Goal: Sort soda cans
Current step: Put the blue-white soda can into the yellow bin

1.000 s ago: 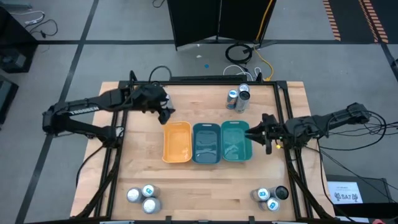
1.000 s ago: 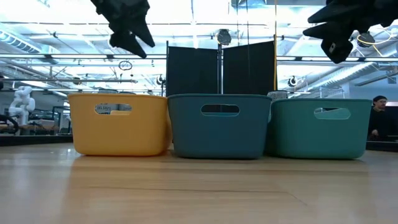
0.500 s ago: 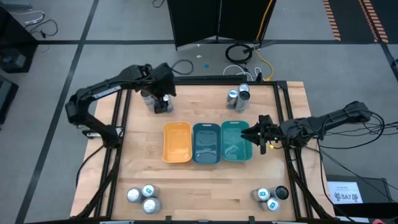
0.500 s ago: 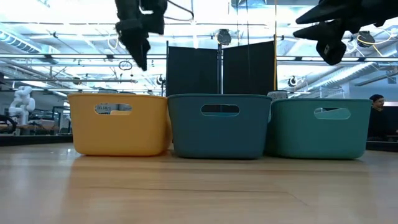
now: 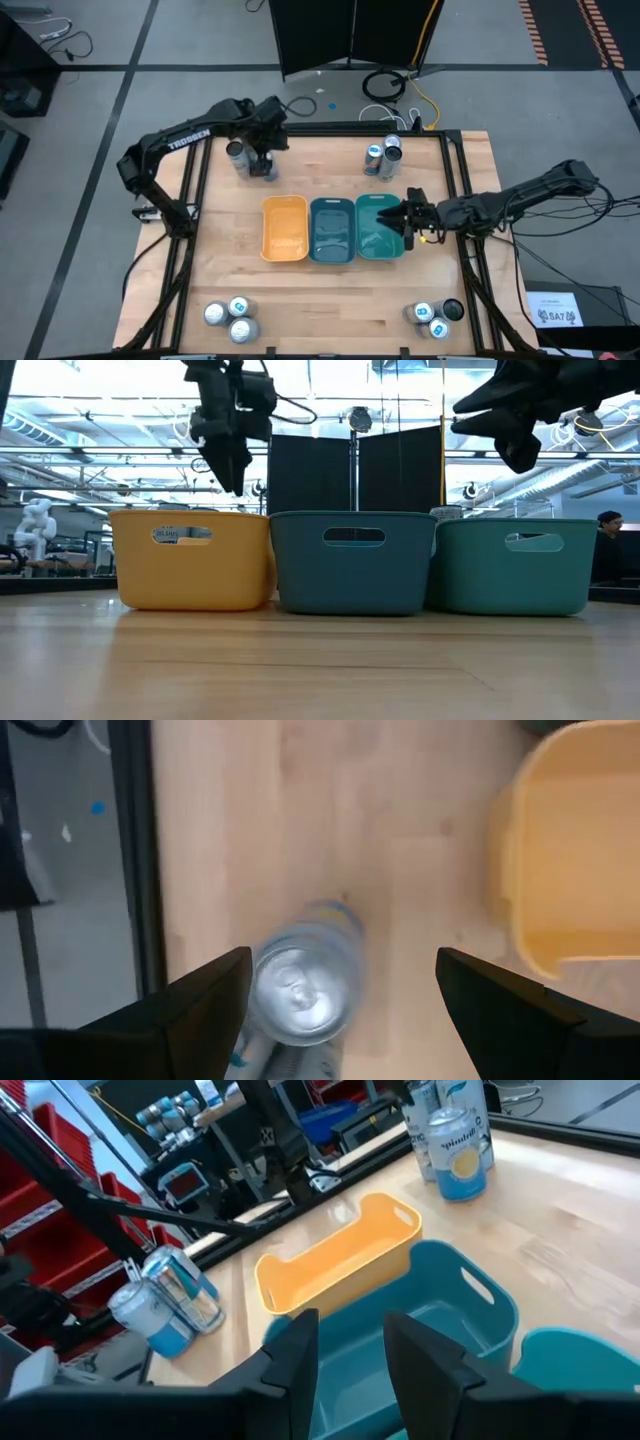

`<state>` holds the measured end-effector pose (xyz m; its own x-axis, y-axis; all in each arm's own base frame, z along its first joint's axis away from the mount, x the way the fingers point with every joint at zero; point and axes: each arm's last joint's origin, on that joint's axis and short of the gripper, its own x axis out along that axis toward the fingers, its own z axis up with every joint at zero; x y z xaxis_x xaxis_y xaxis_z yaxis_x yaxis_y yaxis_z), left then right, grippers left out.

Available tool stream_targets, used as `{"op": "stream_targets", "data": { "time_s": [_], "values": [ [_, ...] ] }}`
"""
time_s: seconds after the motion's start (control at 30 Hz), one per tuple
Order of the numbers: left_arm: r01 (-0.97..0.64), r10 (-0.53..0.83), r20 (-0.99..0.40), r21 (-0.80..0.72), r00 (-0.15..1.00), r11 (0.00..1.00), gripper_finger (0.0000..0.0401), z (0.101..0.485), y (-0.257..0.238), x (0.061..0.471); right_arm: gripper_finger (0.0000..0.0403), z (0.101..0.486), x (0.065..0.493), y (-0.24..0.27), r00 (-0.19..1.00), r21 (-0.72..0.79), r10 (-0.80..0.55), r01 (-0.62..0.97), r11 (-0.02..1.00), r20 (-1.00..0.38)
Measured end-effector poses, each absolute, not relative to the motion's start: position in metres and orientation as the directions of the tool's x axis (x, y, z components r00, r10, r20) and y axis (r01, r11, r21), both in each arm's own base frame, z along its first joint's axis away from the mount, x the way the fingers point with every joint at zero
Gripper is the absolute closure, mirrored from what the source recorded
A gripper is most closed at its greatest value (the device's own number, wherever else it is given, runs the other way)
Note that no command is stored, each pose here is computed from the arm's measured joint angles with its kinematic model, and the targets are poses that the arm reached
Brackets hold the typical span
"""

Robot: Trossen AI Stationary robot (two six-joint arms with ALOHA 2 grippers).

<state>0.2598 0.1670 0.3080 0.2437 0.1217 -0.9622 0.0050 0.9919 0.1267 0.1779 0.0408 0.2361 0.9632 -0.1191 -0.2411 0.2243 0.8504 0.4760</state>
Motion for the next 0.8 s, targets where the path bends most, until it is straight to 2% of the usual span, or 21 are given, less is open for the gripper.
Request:
{"op": "stream_targets", "data": {
  "time_s": [0.23,0.53,0.8],
  "values": [
    [-0.042,0.076,-0.966,0.068,0.248,0.997,0.0075,0.297,0.185,0.254,0.0296,0.230,0.186,0.043,0.958,0.465,-0.120,0.234,0.854,-0.262],
    [0.112,0.071,-0.971,0.099,0.229,0.989,0.0075,0.295,0.184,0.252,0.0296,0.227,0.188,0.044,0.954,0.459,-0.121,0.240,0.855,-0.274],
    [0.061,0.051,-0.986,0.062,0.161,0.996,0.0075,0.284,0.188,0.254,0.0296,0.227,0.188,0.044,0.954,0.462,-0.121,0.241,0.853,-0.274]
  ]
}}
